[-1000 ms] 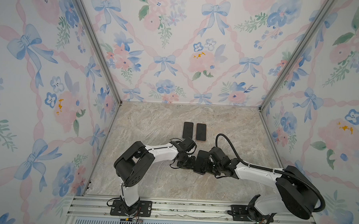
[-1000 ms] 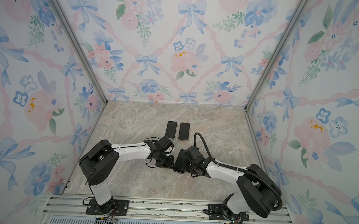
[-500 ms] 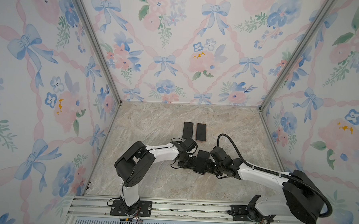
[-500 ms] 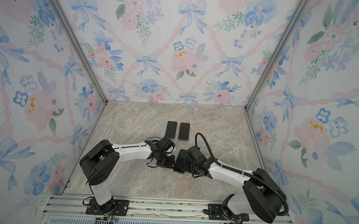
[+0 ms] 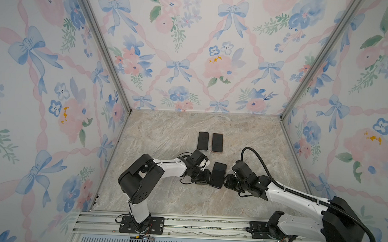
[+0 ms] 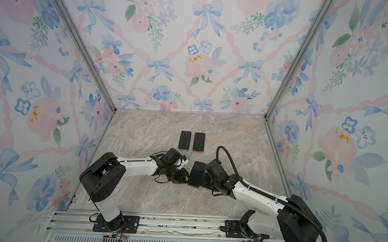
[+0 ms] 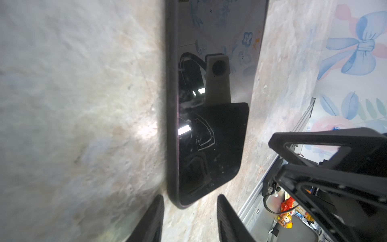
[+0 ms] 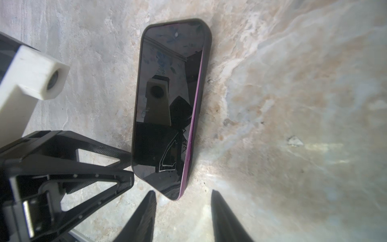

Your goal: Put the phone into the phone case

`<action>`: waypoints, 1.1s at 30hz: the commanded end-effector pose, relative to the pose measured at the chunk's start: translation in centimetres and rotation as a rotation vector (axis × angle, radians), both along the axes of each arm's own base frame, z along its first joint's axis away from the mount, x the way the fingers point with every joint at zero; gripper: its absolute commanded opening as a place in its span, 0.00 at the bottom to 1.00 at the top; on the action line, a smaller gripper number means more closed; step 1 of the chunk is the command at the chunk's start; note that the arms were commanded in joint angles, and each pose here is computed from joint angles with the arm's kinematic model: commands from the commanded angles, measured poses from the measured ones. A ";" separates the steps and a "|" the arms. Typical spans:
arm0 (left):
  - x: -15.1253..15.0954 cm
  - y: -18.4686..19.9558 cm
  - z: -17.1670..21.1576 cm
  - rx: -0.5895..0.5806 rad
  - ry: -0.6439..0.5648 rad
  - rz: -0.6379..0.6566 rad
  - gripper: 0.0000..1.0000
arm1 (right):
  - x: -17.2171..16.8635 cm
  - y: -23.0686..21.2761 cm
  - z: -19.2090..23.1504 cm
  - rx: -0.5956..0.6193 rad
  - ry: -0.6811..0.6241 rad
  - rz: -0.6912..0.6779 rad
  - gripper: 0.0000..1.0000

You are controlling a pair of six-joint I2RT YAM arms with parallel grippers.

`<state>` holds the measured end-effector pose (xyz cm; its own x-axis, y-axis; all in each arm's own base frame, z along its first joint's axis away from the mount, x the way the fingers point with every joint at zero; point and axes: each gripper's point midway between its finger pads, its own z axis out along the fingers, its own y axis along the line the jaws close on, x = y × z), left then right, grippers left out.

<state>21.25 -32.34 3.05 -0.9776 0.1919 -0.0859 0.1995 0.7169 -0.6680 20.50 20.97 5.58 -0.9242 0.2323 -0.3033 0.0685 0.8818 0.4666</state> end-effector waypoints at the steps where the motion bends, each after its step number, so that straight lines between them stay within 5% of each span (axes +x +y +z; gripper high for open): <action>1: -0.8 -0.9 -0.4 -0.034 0.029 -0.019 0.42 | -0.5 -0.2 -0.9 -0.044 0.018 0.014 0.45; 8: -1.5 -3.6 2.0 -0.122 0.012 -0.064 0.39 | -0.8 -0.7 -1.3 -0.080 0.027 0.027 0.44; 22: 0.7 -1.3 0.9 -0.116 0.009 0.013 0.42 | -0.4 -0.6 -2.0 -0.097 0.039 0.053 0.26; 33: -0.6 -2.0 -0.9 -0.112 0.063 0.003 0.39 | -0.2 0.1 -2.2 -0.088 0.046 0.065 0.19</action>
